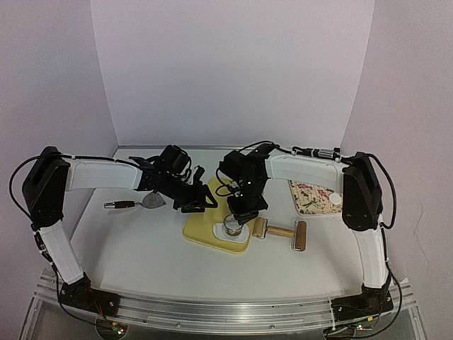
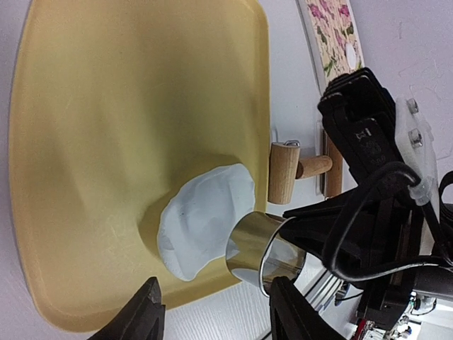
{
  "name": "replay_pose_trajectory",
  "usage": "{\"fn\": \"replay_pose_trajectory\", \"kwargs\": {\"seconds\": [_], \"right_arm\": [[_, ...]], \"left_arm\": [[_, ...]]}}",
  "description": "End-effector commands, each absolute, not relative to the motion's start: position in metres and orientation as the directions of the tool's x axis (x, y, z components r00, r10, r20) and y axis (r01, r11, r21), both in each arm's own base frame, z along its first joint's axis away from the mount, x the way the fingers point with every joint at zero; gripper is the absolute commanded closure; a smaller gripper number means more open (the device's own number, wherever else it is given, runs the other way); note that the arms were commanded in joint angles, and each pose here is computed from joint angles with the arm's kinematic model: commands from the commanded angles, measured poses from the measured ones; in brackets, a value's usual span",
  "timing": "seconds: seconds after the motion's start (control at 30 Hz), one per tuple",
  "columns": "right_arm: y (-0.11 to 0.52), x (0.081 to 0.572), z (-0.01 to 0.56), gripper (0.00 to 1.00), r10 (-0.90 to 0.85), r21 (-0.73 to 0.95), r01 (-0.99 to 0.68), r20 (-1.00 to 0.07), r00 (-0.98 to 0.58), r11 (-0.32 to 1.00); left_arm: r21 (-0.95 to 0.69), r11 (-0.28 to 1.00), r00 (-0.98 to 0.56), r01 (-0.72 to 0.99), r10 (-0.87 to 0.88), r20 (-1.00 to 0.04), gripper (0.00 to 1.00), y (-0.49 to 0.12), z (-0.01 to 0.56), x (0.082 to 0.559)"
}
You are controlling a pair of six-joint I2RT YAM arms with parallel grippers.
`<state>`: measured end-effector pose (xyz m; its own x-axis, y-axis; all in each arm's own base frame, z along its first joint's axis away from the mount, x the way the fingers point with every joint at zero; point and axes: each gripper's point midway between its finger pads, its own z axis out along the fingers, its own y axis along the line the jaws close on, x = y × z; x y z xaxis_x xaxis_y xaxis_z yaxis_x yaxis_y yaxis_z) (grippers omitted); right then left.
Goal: Roll out the dumpling wrappers from the dough
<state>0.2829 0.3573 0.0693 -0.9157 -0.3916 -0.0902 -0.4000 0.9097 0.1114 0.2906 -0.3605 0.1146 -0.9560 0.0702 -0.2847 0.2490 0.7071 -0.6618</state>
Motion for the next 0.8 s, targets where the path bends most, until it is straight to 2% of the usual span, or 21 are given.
{"fn": "replay_pose_trajectory", "kwargs": {"seconds": [0.0, 0.17, 0.77], "right_arm": [[0.367, 0.300, 0.064, 1.00, -0.408, 0.103, -0.421, -0.130, -0.904, 0.901], [0.370, 0.304, 0.054, 1.00, -0.407, 0.091, -0.419, -0.125, -0.905, 0.904], [0.364, 0.305, 0.033, 1.00, -0.403, 0.053, -0.409, -0.093, -0.910, 0.911]], "left_arm": [[-0.693, 0.646, -0.939, 0.320, 0.122, -0.320, 0.51, -0.379, 0.132, 0.296], [-0.691, 0.652, -0.945, 0.312, 0.135, -0.298, 0.56, -0.381, 0.125, 0.296], [-0.693, 0.653, -0.949, 0.306, 0.150, -0.277, 0.60, -0.383, 0.119, 0.295]]}}
